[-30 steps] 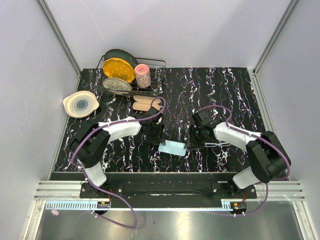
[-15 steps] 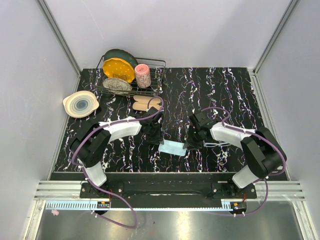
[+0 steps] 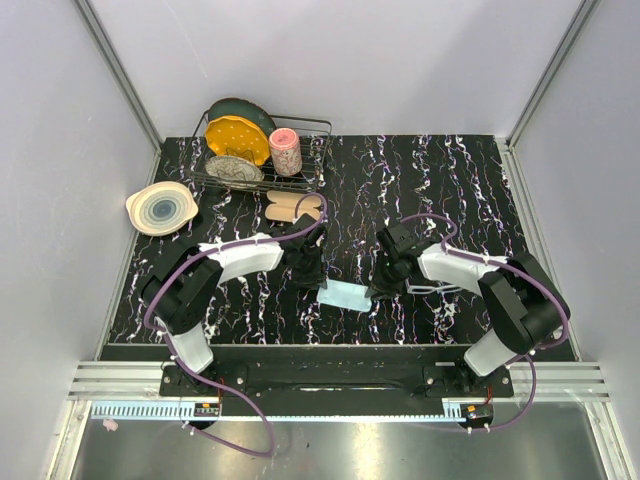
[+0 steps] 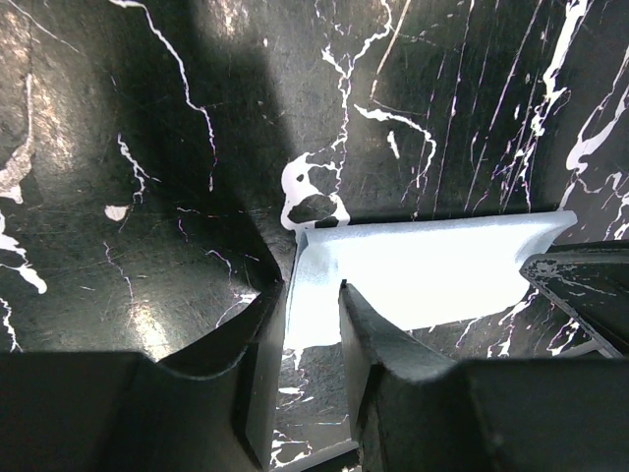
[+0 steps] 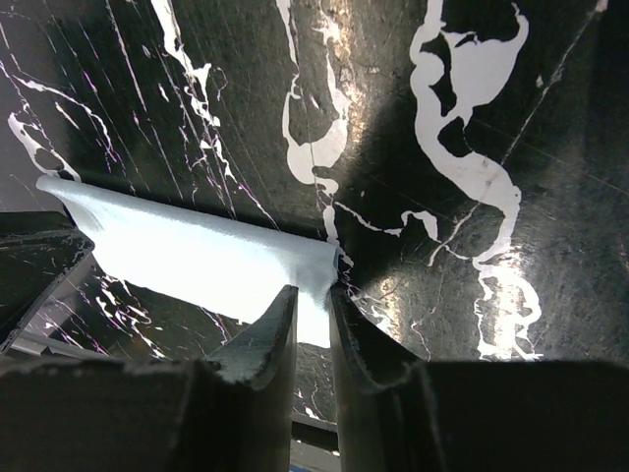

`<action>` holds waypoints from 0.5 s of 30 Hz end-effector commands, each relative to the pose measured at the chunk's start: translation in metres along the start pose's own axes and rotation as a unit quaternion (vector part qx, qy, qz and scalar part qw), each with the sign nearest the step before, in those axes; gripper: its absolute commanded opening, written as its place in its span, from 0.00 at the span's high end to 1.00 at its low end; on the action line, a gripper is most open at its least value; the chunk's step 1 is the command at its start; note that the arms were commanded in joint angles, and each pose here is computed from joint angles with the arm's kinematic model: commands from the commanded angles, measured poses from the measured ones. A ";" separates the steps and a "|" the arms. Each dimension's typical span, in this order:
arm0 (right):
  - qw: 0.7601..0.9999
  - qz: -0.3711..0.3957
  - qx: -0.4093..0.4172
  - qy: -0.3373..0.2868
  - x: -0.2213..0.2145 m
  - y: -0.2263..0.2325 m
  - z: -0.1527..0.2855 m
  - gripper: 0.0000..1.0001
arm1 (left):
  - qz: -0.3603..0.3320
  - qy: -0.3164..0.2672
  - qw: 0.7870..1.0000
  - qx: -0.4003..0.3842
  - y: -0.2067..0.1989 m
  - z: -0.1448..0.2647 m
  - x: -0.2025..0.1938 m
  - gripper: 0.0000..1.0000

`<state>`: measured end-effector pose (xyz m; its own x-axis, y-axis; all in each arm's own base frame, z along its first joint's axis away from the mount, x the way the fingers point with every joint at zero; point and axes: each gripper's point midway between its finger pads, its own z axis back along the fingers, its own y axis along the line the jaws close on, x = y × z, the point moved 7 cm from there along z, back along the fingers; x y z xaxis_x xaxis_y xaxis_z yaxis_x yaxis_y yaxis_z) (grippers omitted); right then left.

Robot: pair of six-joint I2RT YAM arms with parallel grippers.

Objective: Organize the sunglasses
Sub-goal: Pick up the folded cleaning cloth from the center of the board.

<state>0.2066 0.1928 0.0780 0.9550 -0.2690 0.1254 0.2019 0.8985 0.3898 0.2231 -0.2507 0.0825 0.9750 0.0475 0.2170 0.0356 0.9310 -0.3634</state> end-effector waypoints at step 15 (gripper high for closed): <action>0.999 0.009 -0.046 0.001 -0.002 -0.011 -0.011 0.96 | -0.001 0.016 1.000 0.014 0.002 -0.013 -0.008 0.66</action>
<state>0.2075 0.1934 0.0762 0.9560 -0.2674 0.1211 0.2035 0.9011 0.3829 0.2230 -0.2531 0.0822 0.9755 0.0447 0.2156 0.0399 0.9270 -0.3728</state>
